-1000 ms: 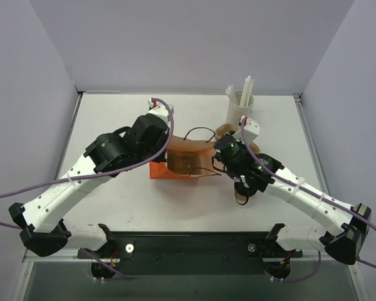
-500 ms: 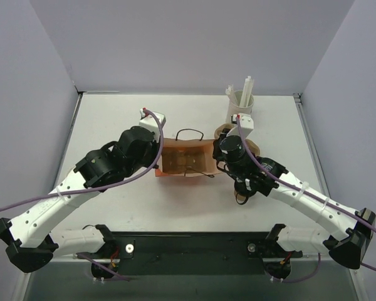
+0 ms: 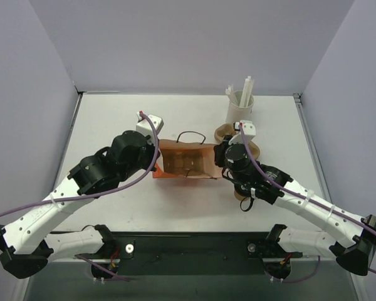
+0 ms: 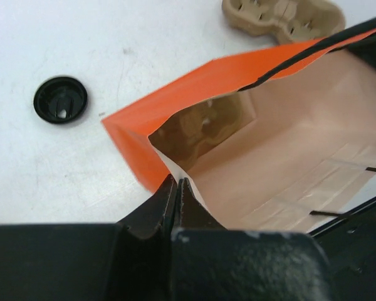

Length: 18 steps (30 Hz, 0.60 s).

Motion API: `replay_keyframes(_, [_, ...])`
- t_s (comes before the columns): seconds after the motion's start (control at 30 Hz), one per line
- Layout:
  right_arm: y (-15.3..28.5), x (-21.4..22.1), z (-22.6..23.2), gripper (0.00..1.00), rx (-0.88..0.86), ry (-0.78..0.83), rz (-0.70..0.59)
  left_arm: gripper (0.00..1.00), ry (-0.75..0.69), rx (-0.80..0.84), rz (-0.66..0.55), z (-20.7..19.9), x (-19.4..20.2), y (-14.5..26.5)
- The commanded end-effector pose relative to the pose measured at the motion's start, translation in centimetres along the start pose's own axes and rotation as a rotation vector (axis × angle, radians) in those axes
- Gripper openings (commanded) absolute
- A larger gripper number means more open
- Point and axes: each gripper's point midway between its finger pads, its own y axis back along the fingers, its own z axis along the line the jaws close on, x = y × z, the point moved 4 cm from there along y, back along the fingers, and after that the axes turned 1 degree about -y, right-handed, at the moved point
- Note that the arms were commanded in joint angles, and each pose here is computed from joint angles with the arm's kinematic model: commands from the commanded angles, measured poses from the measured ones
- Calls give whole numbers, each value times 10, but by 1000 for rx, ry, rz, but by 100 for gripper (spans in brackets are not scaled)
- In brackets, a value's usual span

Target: Pack the takeout coffee

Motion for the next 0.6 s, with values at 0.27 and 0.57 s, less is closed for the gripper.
replay_keyframes(0.27, [-6, -16, 13, 0, -7, 53, -30, 0, 25, 27, -63, -5, -7, -6])
replay_keyframes(0.57, [2, -26, 10, 0, -20, 88, -62, 31, 84, 4, 13, -2, 19, -7])
